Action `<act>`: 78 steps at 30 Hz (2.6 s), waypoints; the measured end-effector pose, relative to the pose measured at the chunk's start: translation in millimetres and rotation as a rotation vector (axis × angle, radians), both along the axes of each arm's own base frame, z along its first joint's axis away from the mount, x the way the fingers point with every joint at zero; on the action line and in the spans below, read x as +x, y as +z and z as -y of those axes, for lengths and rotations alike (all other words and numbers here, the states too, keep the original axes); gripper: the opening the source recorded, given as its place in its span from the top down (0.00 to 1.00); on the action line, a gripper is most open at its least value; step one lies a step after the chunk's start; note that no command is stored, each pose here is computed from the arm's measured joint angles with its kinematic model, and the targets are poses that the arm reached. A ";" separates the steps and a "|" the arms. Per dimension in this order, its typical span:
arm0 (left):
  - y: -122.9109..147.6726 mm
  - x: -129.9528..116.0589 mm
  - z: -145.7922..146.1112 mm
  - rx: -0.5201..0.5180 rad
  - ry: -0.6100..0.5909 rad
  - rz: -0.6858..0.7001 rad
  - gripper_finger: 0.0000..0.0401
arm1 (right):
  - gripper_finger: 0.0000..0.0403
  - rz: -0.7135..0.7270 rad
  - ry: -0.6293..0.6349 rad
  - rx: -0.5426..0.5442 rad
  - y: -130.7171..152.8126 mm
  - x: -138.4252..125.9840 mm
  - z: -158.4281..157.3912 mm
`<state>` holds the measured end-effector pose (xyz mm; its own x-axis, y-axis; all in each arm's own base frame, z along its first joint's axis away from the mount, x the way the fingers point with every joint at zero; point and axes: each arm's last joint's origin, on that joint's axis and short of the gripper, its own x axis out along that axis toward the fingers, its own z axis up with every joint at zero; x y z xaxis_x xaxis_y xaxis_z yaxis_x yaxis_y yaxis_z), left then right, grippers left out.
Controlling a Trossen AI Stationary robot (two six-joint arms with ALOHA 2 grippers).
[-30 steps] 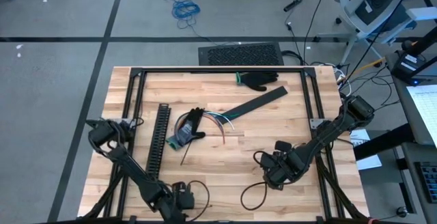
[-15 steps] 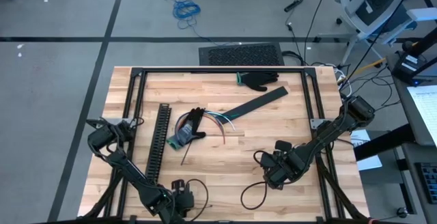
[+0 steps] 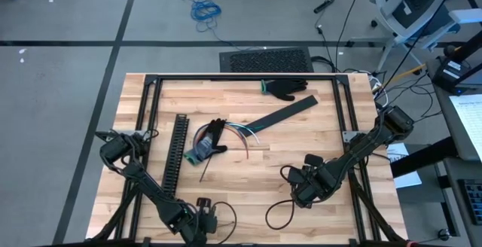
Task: Ziptie cables
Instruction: Wrap the cable wires with the black zip tie
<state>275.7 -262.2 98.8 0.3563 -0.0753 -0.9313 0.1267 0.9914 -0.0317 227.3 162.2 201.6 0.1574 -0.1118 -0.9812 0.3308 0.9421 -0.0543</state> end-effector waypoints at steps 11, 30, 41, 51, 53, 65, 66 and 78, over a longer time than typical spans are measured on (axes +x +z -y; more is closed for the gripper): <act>0.1 15.5 -15.9 -0.073 0.035 -0.052 1.00 | 0.61 0.016 -0.037 -0.040 0.7 -0.9 2.2; 91.7 40.4 -123.8 0.315 0.254 0.168 1.00 | 0.62 0.308 -0.228 -0.104 44.5 -21.5 16.4; 178.4 17.2 -139.6 0.123 0.298 0.447 1.00 | 0.62 0.601 -0.331 -0.197 62.1 -22.2 20.7; 247.9 -25.6 -162.5 0.025 0.217 0.666 1.00 | 0.62 1.102 -0.628 -0.148 63.7 -2.8 14.0; 256.7 -33.5 -167.6 -0.016 0.187 0.695 1.00 | 0.62 1.137 -0.637 -0.110 60.7 2.7 13.2; 242.6 -92.1 -207.9 -0.267 0.126 1.085 1.00 | 0.62 1.357 -0.507 0.039 90.3 44.4 30.0; 235.9 -95.6 -212.1 -0.285 0.129 1.123 1.00 | 0.62 1.391 -0.493 0.050 95.5 47.9 33.9; 208.0 -95.5 -245.7 -0.282 0.212 1.408 1.00 | 0.62 1.482 -0.505 -0.036 108.3 79.5 122.3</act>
